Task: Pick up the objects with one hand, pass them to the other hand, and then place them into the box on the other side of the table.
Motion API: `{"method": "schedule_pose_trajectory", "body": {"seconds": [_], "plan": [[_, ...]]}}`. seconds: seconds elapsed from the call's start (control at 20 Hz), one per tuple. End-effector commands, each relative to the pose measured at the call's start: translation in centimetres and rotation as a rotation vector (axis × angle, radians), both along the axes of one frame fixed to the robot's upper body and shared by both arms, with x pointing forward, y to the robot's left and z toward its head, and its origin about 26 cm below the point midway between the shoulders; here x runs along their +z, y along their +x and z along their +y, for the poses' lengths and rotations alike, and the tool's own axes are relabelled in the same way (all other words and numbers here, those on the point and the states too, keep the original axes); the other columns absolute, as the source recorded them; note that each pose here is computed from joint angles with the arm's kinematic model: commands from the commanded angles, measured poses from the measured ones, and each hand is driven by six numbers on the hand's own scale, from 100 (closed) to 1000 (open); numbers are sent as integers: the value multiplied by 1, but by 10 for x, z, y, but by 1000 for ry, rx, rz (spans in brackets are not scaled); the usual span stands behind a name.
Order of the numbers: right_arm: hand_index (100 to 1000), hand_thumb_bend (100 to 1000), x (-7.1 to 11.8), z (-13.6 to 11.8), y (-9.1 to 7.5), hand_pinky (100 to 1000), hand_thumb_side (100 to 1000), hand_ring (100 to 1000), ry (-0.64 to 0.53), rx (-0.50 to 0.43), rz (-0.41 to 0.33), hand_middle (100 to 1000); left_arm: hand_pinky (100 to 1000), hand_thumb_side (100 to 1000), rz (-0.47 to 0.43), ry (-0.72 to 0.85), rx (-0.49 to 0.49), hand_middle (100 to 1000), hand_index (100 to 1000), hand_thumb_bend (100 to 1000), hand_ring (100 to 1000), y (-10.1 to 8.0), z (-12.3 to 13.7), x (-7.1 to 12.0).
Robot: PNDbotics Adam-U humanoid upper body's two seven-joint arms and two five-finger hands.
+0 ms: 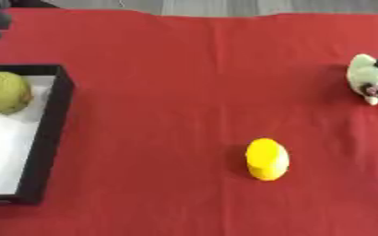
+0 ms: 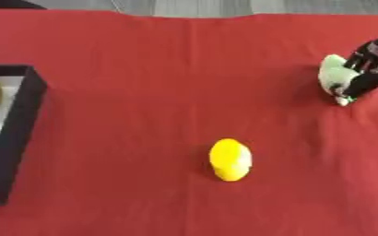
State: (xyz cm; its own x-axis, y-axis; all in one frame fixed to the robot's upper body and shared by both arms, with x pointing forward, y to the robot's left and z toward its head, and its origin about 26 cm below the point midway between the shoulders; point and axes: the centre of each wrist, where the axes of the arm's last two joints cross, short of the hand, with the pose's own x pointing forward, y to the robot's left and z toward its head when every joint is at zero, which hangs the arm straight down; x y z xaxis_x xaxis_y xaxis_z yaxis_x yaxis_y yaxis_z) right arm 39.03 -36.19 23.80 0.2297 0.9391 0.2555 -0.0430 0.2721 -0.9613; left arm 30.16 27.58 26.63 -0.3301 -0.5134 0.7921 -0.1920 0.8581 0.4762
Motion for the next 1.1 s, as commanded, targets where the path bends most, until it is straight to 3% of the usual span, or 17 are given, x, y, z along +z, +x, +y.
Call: {"method": "schedule_pose_trajectory", "body": {"seconds": [0.05,0.3,1.1], "plan": [[445,372,2,-10,-2,795,100,572,-12,-36,-29,440,810,717,-32,17,-5,590,718,100,733,-3,0,9],[386,384,11,-10,-3,793,100,572,-9,-36,-71,398,810,714,-30,20,-5,588,717,100,734,-3,0,10],[386,376,55,14,-26,796,100,579,14,61,-199,414,810,704,-11,30,14,585,713,100,735,-4,5,5]]}}
